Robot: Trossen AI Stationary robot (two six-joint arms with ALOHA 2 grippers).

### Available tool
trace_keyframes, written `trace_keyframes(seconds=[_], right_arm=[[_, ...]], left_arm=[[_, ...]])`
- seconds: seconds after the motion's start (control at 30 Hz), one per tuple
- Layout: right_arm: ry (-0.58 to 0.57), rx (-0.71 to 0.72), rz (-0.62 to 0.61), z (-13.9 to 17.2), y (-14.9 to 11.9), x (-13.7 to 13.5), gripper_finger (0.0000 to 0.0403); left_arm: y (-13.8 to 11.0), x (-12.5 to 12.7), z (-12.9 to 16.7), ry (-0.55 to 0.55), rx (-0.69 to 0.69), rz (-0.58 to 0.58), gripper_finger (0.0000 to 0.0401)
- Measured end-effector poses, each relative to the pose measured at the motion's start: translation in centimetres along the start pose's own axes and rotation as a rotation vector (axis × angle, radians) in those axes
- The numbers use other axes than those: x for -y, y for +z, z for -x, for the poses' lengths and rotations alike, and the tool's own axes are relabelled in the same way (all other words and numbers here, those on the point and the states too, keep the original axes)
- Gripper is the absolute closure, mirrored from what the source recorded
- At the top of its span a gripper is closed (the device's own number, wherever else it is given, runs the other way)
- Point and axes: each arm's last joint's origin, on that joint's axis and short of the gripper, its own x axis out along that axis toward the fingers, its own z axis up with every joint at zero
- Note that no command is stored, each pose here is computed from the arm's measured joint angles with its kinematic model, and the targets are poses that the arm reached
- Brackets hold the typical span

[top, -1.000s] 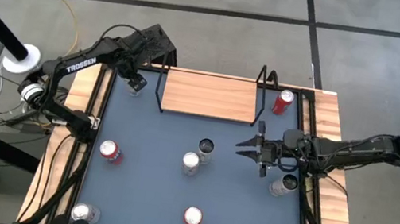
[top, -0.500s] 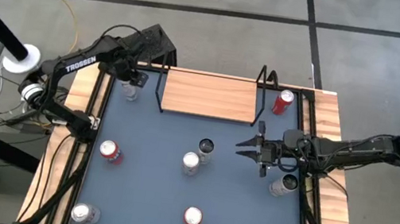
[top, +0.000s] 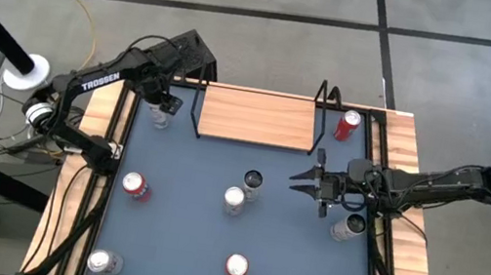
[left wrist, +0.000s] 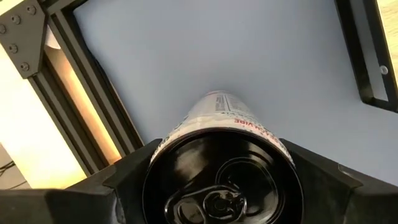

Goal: Place canned beverage on shelf
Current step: Put the top white-pink soda can on the shelf

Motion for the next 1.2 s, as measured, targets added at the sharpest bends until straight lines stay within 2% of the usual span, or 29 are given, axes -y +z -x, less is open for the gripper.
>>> trace_keyframes(seconds=[0.33,0.57,0.87,1.07,1.2], right_arm=[[0.003,-0.006,0.000,0.0,-0.1,0.0,0.0292],[0.000,-0.008,0.000,0.0,-0.1,0.0,0.0292],[0.001,-0.009,0.000,0.0,-0.1,0.0,0.0292],[0.002,-0.009,0.000,0.0,-0.1,0.0,0.0292],[0.003,-0.010,0.000,0.0,-0.1,0.0,0.0292]], left_arm=[[0.2,0.1,0.0,-0.006,0.021,0.055,0.0111],[0.3,0.0,0.0,0.044,0.039,-0.051,0.0110],[1.1,0.4,0.1,0.018,0.128,-0.182,0.0110],[1.6,1.2,1.5,0.015,0.168,-0.344,0.0110],[1.9,1.8,2.9,0.063,0.206,-0.412,0.0110]])
